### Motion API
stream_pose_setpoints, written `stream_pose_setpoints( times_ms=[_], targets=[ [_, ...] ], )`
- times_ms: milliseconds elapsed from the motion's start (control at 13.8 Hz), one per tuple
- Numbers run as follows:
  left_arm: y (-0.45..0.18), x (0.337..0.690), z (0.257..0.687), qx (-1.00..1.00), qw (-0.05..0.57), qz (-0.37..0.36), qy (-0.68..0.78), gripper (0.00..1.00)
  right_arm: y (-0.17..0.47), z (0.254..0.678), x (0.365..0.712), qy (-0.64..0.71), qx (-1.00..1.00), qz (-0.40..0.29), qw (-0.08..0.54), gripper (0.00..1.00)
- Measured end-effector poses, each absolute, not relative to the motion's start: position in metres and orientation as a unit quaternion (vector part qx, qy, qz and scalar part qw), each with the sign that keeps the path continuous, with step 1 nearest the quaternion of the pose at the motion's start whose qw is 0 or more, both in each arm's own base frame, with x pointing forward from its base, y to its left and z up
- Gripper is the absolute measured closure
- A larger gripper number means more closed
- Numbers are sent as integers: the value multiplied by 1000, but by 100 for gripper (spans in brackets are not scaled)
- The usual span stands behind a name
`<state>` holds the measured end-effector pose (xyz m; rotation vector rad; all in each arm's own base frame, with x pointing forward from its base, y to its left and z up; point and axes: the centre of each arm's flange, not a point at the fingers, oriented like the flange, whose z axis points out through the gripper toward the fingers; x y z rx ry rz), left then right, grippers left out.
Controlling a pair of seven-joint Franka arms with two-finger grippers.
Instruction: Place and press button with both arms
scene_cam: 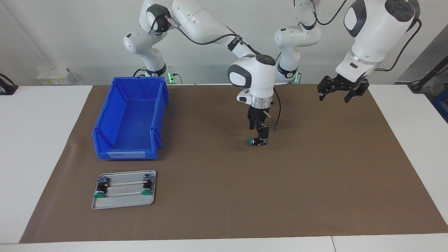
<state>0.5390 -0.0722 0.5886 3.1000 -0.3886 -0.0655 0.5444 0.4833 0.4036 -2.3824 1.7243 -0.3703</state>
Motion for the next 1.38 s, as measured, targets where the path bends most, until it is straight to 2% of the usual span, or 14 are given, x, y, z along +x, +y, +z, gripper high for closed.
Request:
stream_pose_setpoints(
  times_ms=[145,362,652,869,1159,1376],
  targets=[
    [-87,536,586,981,16,-22,-194,0,415,443,569,538,-828,-135,81,0],
    [-110,537,574,960,66,11,-272,0,308,489,593,474,-868,-131,61,0],
    [-151,520,524,905,85,54,-412,0,180,528,612,394,-914,-83,49,0],
    [-185,503,489,844,73,73,-527,0,94,545,610,336,-940,-59,24,0],
    [-243,475,444,804,70,76,-585,0,7,556,604,261,-964,-44,8,0],
    [-258,479,416,784,58,78,-613,0,-28,583,589,217,-975,-48,6,0]
  ],
)
